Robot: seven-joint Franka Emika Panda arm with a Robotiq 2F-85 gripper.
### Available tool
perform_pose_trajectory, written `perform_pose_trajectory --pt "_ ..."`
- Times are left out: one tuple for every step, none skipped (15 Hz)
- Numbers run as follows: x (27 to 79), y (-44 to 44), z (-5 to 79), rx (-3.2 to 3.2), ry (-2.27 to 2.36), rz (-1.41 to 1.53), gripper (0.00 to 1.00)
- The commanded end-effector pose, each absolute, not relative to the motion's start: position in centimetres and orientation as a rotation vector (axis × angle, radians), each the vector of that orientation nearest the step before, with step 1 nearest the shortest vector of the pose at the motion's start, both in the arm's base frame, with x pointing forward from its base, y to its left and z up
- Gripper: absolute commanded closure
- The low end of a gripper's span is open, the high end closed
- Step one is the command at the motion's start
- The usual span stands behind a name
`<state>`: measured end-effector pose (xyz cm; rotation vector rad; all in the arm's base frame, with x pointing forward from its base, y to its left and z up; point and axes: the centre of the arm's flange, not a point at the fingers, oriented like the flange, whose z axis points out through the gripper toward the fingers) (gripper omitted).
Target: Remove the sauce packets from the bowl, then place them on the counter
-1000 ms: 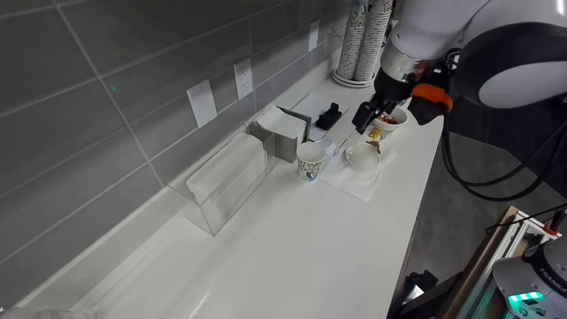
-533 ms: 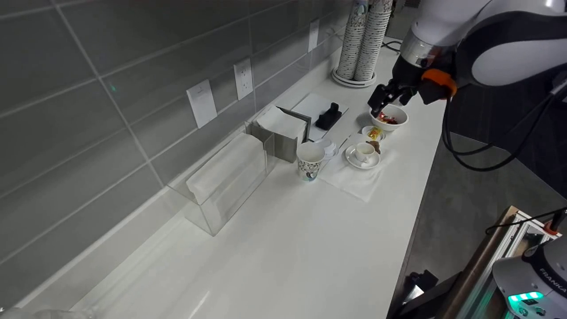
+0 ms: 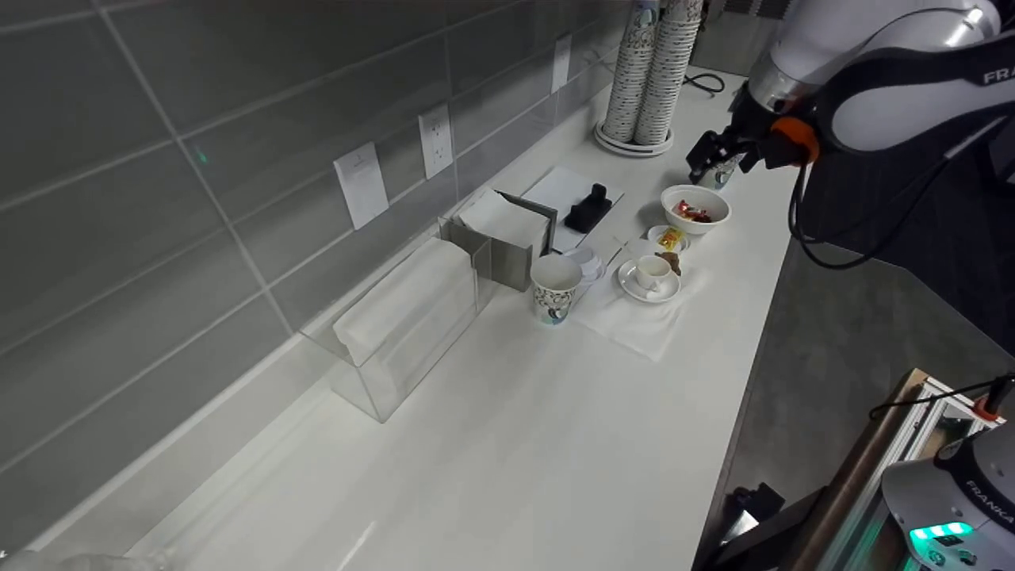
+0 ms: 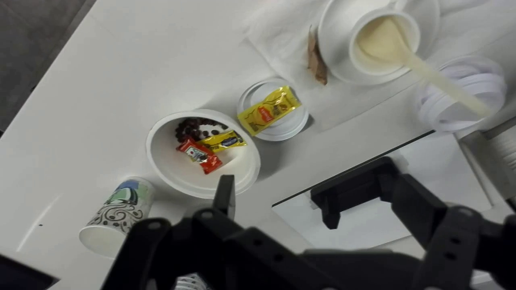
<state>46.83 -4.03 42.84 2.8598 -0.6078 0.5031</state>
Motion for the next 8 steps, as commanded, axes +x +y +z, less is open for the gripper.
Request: perform_pose_trajectory --pt "48.4 -8.1 41.2 2.817 -0.628 0.546 0.00" --pt "48.7 -9.2 40.7 2.811 -0.629 0.576 0.00" --pt "48.9 -10.1 40.3 2.822 -0.633 0.580 0.00" --pt "49.1 -10.9 39.7 2.816 -0.650 0.595 0.00" --pt "49.3 -11.7 38.9 2.807 -0.662 0.605 0.00" --pt "49.5 -12.2 38.3 2.808 -0.667 0.608 0.00" --pt "49.7 -12.7 37.6 2.796 -0.675 0.602 0.00" --pt "49.9 -13.3 36.8 2.783 -0.680 0.603 0.00"
